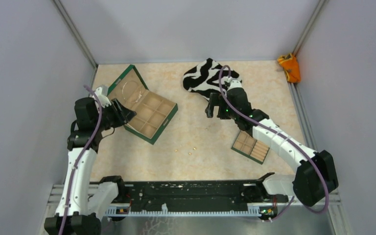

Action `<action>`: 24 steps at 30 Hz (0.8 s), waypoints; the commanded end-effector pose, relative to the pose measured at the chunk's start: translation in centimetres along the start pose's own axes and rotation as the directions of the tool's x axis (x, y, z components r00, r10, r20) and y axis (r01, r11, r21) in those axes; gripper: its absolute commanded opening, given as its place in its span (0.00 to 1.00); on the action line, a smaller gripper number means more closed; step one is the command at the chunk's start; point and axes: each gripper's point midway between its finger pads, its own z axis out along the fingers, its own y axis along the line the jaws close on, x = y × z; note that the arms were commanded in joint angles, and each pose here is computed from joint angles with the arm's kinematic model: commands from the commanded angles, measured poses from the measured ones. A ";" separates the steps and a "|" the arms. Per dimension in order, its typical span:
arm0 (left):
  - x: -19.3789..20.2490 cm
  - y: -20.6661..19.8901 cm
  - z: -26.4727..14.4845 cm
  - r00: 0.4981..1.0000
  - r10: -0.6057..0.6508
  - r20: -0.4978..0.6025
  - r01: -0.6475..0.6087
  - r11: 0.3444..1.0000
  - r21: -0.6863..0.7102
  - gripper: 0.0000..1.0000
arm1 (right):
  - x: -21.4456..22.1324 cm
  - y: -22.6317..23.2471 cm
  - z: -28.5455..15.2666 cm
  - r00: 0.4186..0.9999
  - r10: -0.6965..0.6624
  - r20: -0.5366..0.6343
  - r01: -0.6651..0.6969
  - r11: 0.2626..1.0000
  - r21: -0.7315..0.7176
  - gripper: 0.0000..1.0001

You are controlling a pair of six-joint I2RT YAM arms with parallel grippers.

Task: Organize the mixed jewelry

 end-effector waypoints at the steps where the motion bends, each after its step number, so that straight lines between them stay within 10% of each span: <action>1: 2.4 0.4 -1.2 0.999 0.007 -0.048 -0.008 1.000 -0.017 0.48 | -0.1 -1.7 0.1 0.998 0.026 0.054 -0.032 0.994 0.108 0.97; 24: 2.4 -1.5 6.0 0.983 0.170 -0.065 -0.169 0.985 0.030 0.49 | 2.1 -5.1 -0.8 0.997 0.074 -0.027 -0.063 0.956 0.287 0.93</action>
